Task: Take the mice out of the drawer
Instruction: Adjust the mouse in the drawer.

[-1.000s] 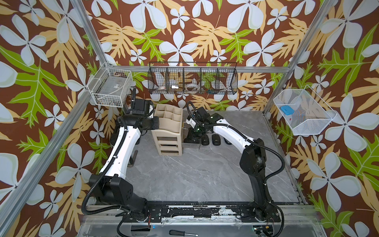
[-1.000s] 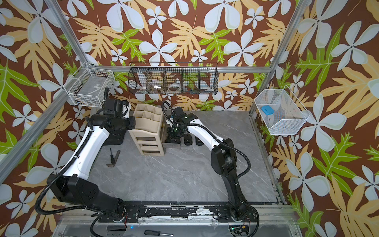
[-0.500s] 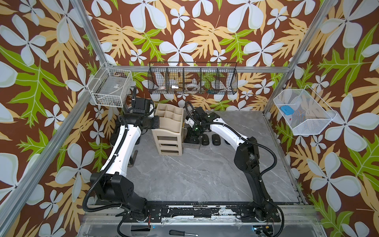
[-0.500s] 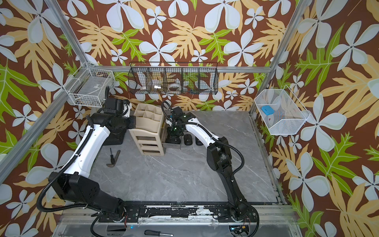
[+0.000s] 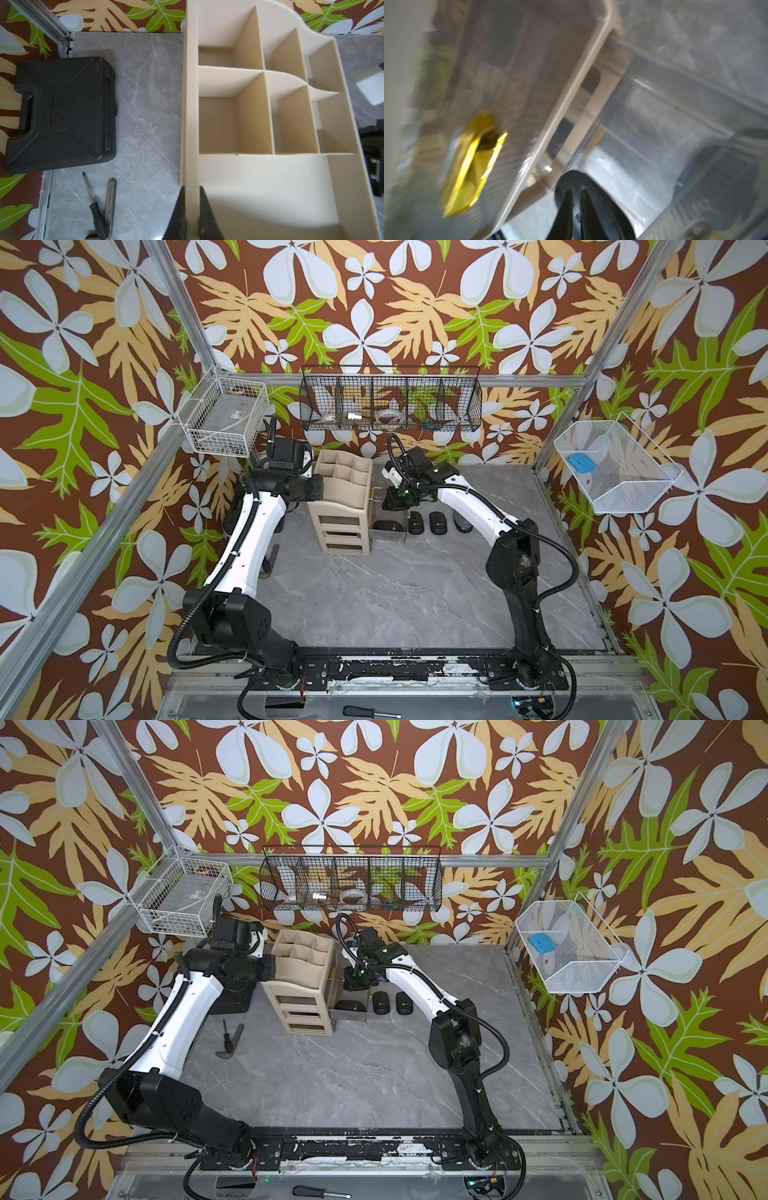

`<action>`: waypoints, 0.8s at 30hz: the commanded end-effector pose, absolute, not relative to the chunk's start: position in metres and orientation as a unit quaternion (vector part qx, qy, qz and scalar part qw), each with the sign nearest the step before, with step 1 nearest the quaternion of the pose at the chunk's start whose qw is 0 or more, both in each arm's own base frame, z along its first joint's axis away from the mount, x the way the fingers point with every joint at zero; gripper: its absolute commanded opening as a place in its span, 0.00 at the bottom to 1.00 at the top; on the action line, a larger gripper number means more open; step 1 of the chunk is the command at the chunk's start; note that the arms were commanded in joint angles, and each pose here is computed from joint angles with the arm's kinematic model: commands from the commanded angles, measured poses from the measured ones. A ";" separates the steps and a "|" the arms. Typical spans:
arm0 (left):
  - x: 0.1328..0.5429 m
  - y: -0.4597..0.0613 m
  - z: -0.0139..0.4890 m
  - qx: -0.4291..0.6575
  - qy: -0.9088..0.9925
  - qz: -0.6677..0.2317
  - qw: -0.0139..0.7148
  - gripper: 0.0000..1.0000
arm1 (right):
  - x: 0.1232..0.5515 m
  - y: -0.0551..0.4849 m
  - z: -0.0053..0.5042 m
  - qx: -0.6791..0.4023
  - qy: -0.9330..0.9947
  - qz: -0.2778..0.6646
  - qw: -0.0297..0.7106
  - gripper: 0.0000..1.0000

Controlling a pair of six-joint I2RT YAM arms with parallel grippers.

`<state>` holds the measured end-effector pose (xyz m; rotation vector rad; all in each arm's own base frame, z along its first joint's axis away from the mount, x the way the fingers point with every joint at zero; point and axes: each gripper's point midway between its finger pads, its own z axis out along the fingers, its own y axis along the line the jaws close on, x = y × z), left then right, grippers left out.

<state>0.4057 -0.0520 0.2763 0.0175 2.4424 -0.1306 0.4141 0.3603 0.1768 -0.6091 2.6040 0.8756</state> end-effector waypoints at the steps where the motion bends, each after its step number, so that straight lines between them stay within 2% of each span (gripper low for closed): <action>1: 0.397 -0.053 0.267 0.019 0.947 -0.049 0.316 0.00 | 0.392 0.367 0.179 -0.247 0.898 0.336 0.138 0.13; 7: 0.397 -0.053 0.265 0.017 0.948 -0.050 0.315 0.00 | 0.376 0.371 0.156 -0.259 0.900 0.340 0.085 0.12; 16: 0.399 -0.053 0.264 0.017 0.948 -0.048 0.314 0.00 | 0.362 0.377 0.131 -0.259 0.899 0.352 0.045 0.11; 22: 0.400 -0.054 0.263 0.015 0.948 -0.053 0.313 0.00 | 0.396 0.350 0.108 -0.234 0.935 0.254 0.084 0.07; 24: 0.399 -0.055 0.263 0.015 0.948 -0.054 0.313 0.00 | 0.406 0.348 0.107 -0.228 0.937 0.248 0.095 0.07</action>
